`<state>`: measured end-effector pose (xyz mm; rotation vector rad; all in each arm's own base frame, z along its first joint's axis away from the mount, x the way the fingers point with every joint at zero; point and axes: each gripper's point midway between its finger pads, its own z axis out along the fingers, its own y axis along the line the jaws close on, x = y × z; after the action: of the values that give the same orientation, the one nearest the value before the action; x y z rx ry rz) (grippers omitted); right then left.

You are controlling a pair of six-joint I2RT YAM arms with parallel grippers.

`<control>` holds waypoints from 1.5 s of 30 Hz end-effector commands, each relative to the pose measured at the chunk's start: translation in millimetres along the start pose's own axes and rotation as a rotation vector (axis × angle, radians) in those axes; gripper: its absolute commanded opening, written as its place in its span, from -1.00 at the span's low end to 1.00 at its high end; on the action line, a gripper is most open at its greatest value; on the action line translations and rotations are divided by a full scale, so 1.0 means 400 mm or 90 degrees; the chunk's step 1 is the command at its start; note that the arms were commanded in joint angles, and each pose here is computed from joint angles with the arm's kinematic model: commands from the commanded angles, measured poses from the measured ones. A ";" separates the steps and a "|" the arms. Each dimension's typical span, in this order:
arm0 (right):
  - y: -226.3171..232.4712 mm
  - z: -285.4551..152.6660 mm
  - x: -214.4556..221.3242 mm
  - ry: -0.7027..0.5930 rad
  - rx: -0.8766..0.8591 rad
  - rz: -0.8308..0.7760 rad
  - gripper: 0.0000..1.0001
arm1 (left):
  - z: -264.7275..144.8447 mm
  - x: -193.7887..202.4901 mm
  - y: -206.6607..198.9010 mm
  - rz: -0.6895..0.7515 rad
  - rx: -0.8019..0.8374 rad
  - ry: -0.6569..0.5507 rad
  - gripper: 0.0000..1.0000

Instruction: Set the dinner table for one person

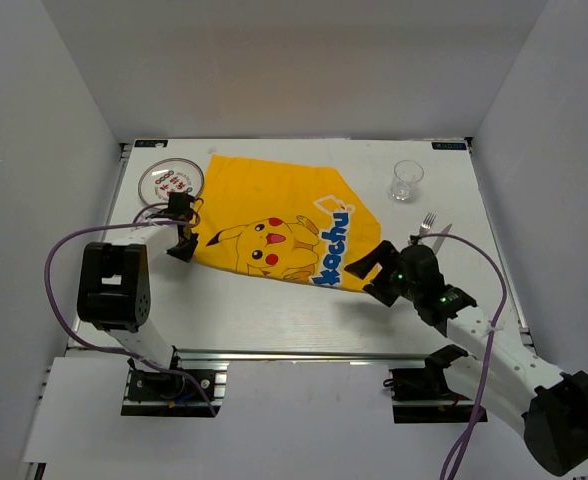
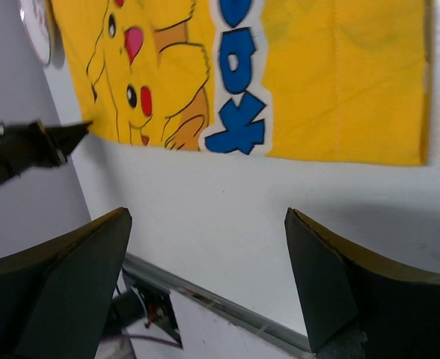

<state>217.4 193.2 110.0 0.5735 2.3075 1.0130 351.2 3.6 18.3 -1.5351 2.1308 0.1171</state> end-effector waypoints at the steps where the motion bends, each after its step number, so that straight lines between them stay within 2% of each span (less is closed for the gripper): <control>1: -0.076 0.010 -0.026 -0.085 0.082 0.149 0.78 | -0.053 -0.007 -0.010 0.006 0.042 0.005 -1.00; 3: -0.107 0.018 -0.040 -0.122 0.111 0.192 0.78 | -0.064 -0.011 -0.016 0.010 0.052 0.006 -1.00; 6: -0.117 0.031 -0.058 -0.145 0.142 0.216 0.78 | -0.081 -0.013 -0.030 0.016 0.075 0.012 -1.00; 11: -0.196 0.051 -0.097 -0.222 0.228 0.246 0.76 | -0.101 -0.012 -0.046 0.024 0.093 0.015 -1.00; 15: -0.198 0.085 -0.062 -0.180 0.258 0.271 0.72 | -0.102 -0.011 -0.048 0.030 0.098 0.016 -1.00; 18: -0.213 0.092 -0.056 -0.184 0.274 0.289 0.66 | -0.102 -0.008 -0.048 0.033 0.099 0.020 -1.00; 21: -0.222 0.093 -0.048 -0.188 0.284 0.307 0.54 | -0.106 -0.005 -0.054 0.029 0.110 0.025 -1.00; 24: -0.235 0.092 -0.033 -0.186 0.304 0.316 0.27 | -0.110 -0.003 -0.059 0.028 0.118 0.029 -1.00; 25: -0.242 0.090 -0.028 -0.188 0.312 0.327 -0.02 | -0.112 -0.003 -0.060 0.028 0.120 0.030 -1.00; 28: -0.273 0.087 -0.012 -0.193 0.334 0.337 -0.42 | -0.119 -0.004 -0.062 0.027 0.126 0.032 -1.00; 32: -0.309 0.081 -0.009 -0.210 0.359 0.340 -0.82 | -0.126 -0.009 -0.062 0.028 0.130 0.027 -1.00; 33: -0.313 0.079 -0.010 -0.212 0.361 0.342 -1.00 | -0.125 -0.008 -0.059 0.030 0.127 0.028 -1.00; 37: -0.309 0.071 -0.033 -0.241 0.353 0.334 -1.00 | -0.141 -0.018 -0.062 0.028 0.139 0.020 -1.00; 39: -0.275 0.068 -0.065 -0.257 0.334 0.292 -1.00 | -0.151 -0.016 -0.079 0.033 0.166 0.025 -1.00; 45: -0.063 0.021 -0.217 -0.321 0.239 0.107 -1.00 | -0.266 -0.049 -0.171 0.109 0.316 0.014 -1.00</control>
<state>254.1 138.7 51.8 1.2641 2.1376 0.4478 363.1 -29.8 83.3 -1.2508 2.1659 -0.2092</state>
